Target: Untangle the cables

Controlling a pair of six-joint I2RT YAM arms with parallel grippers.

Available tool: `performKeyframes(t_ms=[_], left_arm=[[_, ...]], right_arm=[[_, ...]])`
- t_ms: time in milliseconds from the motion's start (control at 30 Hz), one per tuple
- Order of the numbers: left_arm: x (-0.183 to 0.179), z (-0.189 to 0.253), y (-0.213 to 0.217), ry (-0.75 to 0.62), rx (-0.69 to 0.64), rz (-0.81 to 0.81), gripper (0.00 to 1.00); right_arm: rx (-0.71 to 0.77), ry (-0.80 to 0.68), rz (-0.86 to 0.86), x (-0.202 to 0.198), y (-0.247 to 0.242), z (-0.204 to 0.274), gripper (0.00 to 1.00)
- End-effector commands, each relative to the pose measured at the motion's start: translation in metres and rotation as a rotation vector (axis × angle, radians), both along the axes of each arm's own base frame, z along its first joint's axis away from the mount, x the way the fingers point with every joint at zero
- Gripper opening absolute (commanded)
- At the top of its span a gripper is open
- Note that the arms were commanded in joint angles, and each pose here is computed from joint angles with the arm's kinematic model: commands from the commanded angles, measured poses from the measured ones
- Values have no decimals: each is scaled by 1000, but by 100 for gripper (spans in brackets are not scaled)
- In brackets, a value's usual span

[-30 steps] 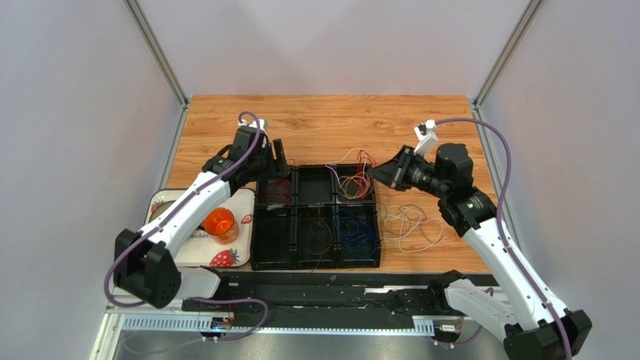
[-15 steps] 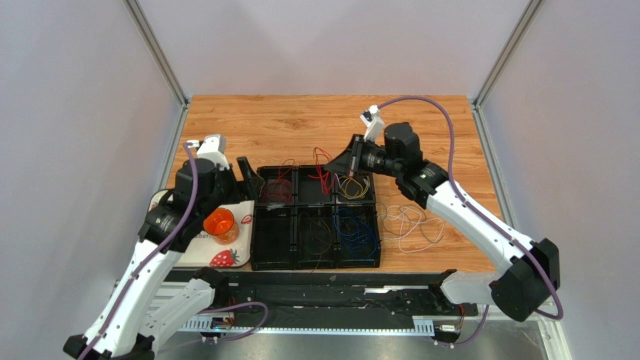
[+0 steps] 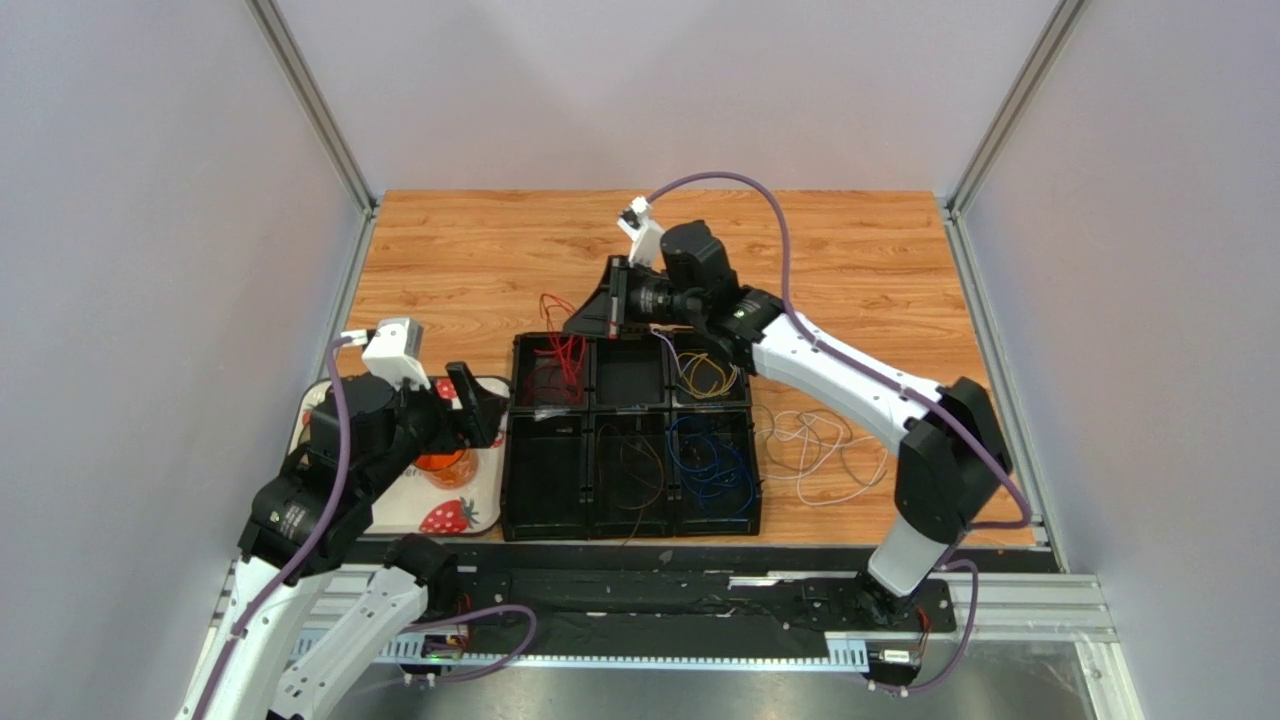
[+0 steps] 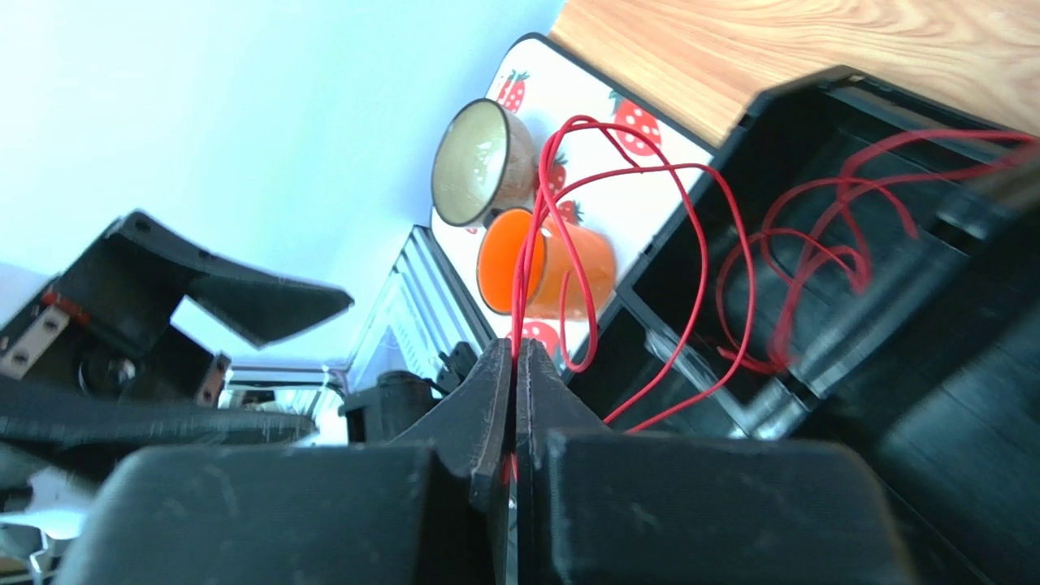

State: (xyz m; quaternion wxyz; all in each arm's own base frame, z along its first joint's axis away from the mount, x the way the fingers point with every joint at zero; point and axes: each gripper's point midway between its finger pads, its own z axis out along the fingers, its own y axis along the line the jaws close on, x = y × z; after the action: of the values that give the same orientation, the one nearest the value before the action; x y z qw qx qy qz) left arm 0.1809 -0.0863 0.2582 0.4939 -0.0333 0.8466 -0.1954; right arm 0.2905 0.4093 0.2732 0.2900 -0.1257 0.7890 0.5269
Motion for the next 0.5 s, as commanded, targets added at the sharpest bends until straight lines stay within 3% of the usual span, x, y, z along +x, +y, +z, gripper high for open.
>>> performKeyframes(t_ms=[0,467], left_arm=[[1,-3,3,1,1,19,92],[1,-9,1,36,6,19,91]], right_arm=[[108,-31,29,16,29,28,0],[51,97,-77,62,74,-37,0]])
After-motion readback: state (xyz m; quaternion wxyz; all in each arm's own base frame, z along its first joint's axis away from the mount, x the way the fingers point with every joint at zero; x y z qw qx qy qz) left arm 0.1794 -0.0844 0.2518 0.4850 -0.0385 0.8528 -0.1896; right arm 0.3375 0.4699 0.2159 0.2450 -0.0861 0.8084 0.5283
